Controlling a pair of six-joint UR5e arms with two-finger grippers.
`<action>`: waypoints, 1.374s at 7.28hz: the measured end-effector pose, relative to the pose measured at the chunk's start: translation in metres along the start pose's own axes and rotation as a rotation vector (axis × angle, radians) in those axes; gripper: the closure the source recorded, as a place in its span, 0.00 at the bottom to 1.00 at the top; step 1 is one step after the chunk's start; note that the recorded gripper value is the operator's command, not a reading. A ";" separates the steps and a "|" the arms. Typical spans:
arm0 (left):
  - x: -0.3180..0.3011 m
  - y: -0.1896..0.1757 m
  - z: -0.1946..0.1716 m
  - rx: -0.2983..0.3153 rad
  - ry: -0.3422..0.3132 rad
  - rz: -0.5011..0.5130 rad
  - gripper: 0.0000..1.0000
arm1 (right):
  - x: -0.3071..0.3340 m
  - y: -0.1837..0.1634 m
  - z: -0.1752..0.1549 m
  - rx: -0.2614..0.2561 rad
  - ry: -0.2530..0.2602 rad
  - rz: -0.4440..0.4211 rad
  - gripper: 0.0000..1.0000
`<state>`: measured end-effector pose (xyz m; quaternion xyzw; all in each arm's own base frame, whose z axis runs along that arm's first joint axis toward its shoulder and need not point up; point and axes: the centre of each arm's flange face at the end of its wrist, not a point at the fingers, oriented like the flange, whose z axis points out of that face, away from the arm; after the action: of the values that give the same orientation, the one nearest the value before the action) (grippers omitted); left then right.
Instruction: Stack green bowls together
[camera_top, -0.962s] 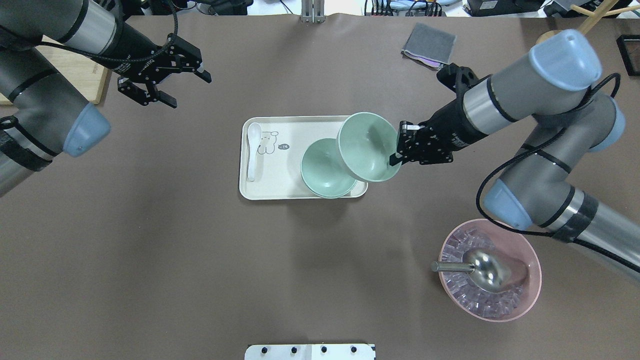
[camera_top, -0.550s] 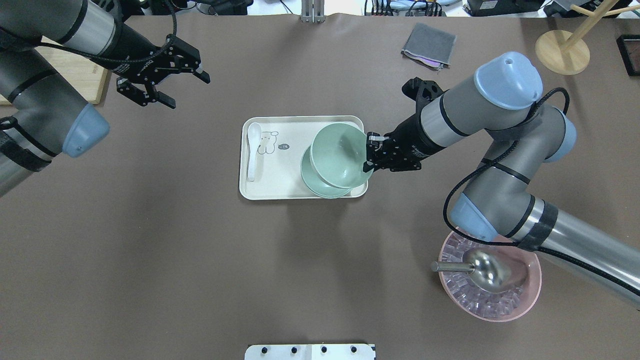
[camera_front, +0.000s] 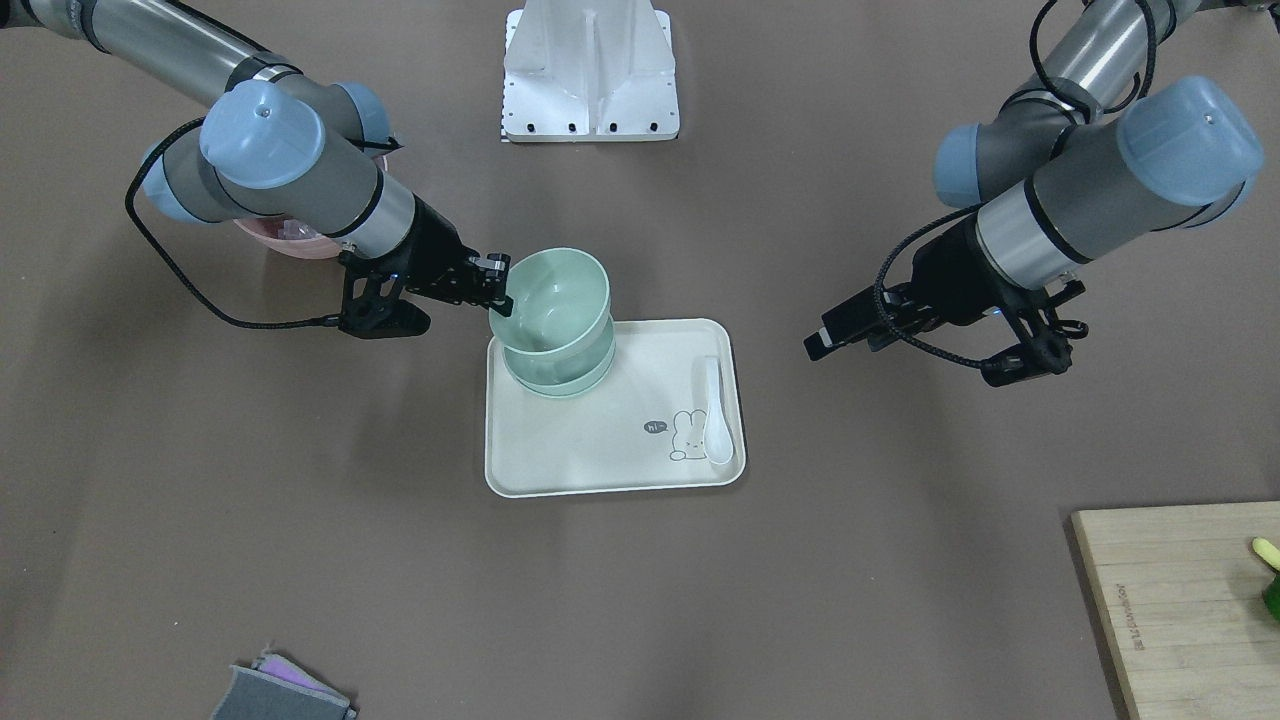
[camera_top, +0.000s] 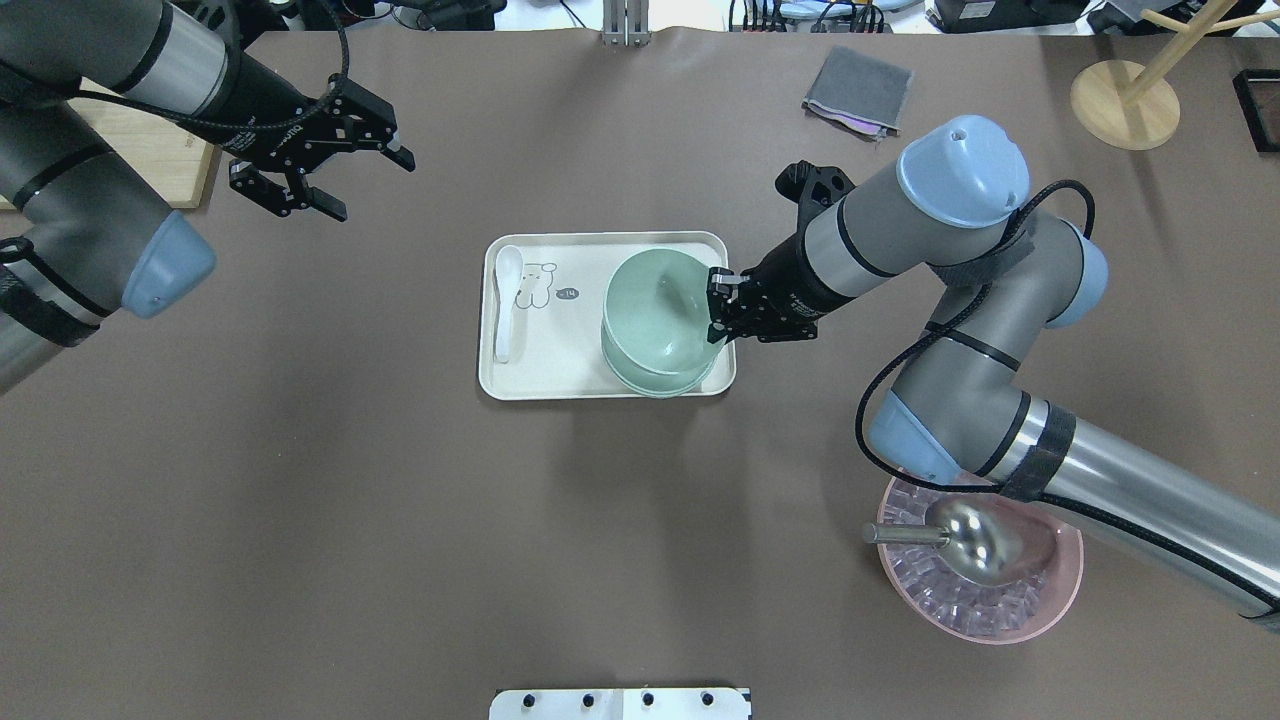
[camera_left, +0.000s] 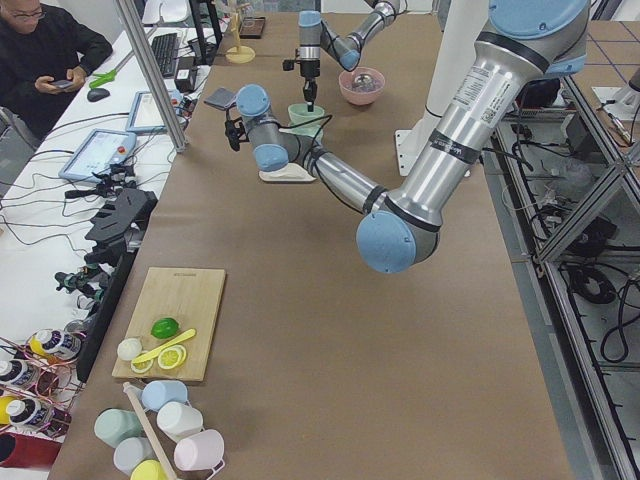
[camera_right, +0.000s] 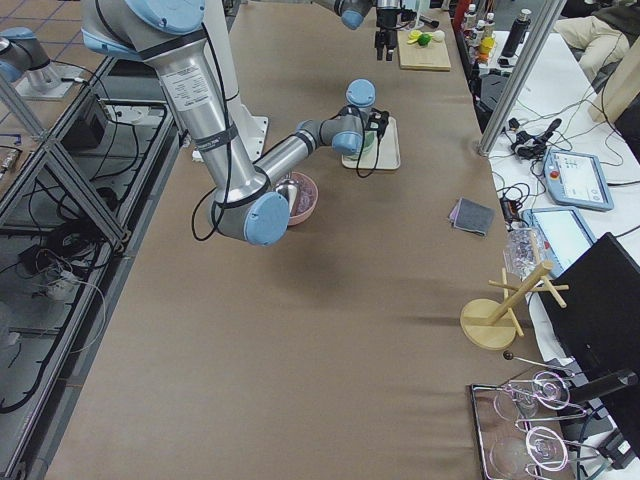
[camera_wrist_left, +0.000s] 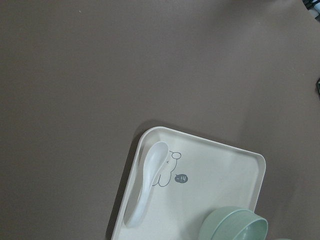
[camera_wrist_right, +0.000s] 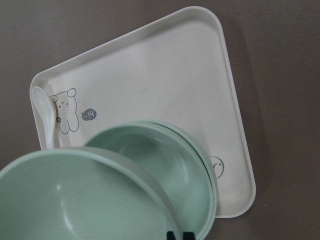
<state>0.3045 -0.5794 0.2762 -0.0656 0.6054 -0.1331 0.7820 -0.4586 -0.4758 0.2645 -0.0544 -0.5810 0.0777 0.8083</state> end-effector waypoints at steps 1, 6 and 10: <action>0.000 0.000 0.000 0.000 0.000 -0.001 0.02 | 0.002 0.000 0.004 -0.002 0.006 0.002 1.00; 0.000 0.000 0.000 0.002 -0.001 -0.001 0.02 | 0.005 -0.001 0.023 0.057 0.030 0.001 0.00; -0.005 -0.004 -0.006 0.021 0.000 -0.005 0.02 | 0.001 -0.028 -0.010 0.098 0.018 0.022 0.00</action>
<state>0.2970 -0.5816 0.2801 -0.0591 0.6037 -0.1414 0.7823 -0.4472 -0.5031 0.2675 -0.0218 -0.5686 0.1141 0.8143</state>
